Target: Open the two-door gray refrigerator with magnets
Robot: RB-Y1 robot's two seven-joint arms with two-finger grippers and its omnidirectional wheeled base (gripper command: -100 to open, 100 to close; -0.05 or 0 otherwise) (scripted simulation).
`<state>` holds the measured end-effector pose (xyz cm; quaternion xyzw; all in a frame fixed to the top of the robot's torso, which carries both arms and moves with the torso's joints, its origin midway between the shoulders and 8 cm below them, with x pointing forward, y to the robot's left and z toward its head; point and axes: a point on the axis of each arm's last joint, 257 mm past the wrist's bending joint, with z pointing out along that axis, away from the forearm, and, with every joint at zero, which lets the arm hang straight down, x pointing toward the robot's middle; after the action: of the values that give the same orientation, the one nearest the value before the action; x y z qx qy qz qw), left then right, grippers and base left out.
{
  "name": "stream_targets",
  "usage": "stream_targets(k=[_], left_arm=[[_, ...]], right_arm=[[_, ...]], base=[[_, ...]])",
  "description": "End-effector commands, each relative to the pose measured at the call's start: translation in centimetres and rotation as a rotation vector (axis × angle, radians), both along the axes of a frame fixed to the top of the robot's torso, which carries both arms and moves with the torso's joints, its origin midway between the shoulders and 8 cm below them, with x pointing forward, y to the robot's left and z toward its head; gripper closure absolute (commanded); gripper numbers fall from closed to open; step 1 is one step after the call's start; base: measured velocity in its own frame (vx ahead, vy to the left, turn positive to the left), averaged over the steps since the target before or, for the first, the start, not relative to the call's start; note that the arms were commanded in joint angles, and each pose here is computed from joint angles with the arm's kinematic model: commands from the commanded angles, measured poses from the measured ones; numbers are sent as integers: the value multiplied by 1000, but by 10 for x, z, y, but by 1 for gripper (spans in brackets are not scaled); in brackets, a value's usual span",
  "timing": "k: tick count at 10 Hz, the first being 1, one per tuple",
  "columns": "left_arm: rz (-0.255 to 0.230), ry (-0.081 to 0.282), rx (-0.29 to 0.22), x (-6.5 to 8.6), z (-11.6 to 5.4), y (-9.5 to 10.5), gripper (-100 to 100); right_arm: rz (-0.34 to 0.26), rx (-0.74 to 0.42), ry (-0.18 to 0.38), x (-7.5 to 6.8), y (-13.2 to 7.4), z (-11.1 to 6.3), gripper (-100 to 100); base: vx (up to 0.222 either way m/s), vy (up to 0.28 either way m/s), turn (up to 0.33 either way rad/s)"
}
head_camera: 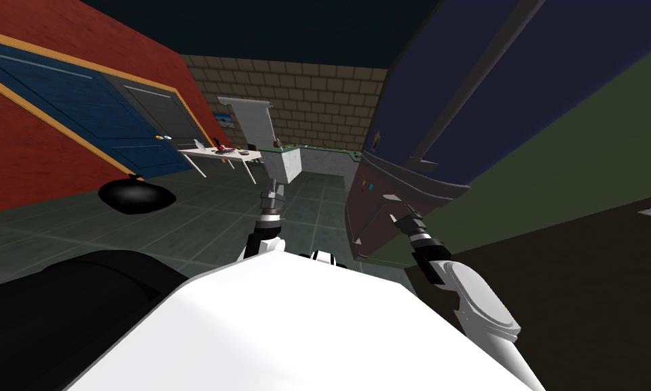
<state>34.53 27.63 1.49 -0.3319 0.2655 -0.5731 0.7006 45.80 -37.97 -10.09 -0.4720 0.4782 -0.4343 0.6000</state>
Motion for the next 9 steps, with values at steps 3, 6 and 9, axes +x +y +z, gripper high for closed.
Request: stream_targets(k=[3, 6, 9], left_arm=[[0, 0, 0, 0, 0, 0, 0], [0, 0, 0, 0, 0, 0, 0], [0, 0, 0, 0, 0, 0, 0]], right_arm=[[-44, -218, 0, 8, -19, -2, -100], [-49, -247, -1, 10, -29, 4, -100], [-98, -232, -14, 25, -34, -2, 100]], base=[[57, 64, 20], [56, 46, 5], [11, 39, 34]])
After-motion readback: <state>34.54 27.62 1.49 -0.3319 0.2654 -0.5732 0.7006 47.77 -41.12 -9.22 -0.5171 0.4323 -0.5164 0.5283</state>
